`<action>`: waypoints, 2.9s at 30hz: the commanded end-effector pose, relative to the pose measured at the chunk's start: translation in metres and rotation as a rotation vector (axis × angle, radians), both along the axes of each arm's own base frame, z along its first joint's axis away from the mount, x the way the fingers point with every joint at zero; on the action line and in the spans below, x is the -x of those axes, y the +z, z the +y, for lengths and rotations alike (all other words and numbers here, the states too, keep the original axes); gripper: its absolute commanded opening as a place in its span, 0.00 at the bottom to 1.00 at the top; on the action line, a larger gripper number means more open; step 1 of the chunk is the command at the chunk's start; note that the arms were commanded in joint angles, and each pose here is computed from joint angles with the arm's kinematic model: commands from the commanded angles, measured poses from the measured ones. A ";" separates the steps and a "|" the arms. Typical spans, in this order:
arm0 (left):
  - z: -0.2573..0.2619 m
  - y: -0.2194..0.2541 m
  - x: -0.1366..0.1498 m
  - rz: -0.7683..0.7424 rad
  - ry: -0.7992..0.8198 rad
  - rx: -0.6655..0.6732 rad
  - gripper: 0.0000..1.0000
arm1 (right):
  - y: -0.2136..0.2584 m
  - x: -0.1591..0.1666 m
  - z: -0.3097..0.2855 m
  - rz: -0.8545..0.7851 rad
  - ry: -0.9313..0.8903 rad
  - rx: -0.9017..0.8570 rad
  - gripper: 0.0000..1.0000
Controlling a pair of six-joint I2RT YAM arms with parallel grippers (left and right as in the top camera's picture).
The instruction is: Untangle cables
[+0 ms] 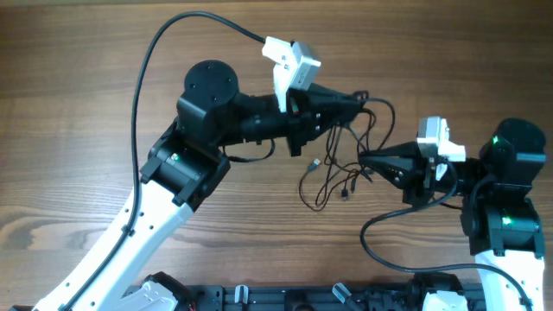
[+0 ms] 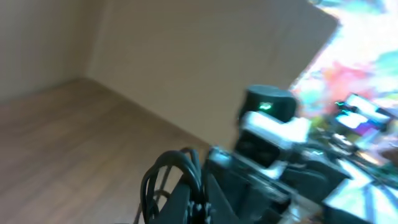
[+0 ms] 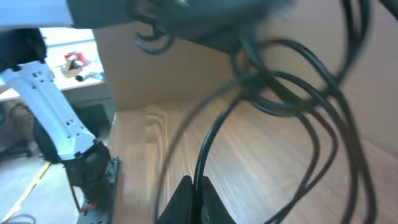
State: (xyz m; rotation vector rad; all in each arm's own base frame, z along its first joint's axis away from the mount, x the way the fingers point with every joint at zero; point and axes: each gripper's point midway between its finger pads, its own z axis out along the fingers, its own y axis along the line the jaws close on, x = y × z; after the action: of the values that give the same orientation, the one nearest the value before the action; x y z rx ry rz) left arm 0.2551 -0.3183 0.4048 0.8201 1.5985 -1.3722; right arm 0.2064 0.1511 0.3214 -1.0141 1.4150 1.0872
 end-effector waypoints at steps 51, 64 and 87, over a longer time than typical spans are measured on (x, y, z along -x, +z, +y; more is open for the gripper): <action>0.008 0.002 0.019 -0.013 -0.177 0.001 1.00 | 0.043 -0.015 -0.006 -0.035 -0.121 -0.058 0.04; -0.017 0.000 0.058 0.152 -0.301 0.002 1.00 | 0.056 -0.064 -0.034 0.279 -0.448 -0.264 0.04; -0.023 0.002 0.033 0.169 -0.133 0.021 0.66 | 0.088 -0.027 -0.014 0.406 -0.205 -0.345 0.04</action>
State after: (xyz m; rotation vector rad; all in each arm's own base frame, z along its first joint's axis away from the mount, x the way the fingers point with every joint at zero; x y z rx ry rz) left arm 0.2226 -0.3409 0.3977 0.8227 1.7130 -1.5993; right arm 0.2420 0.1335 0.4047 -0.3851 1.5351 1.3209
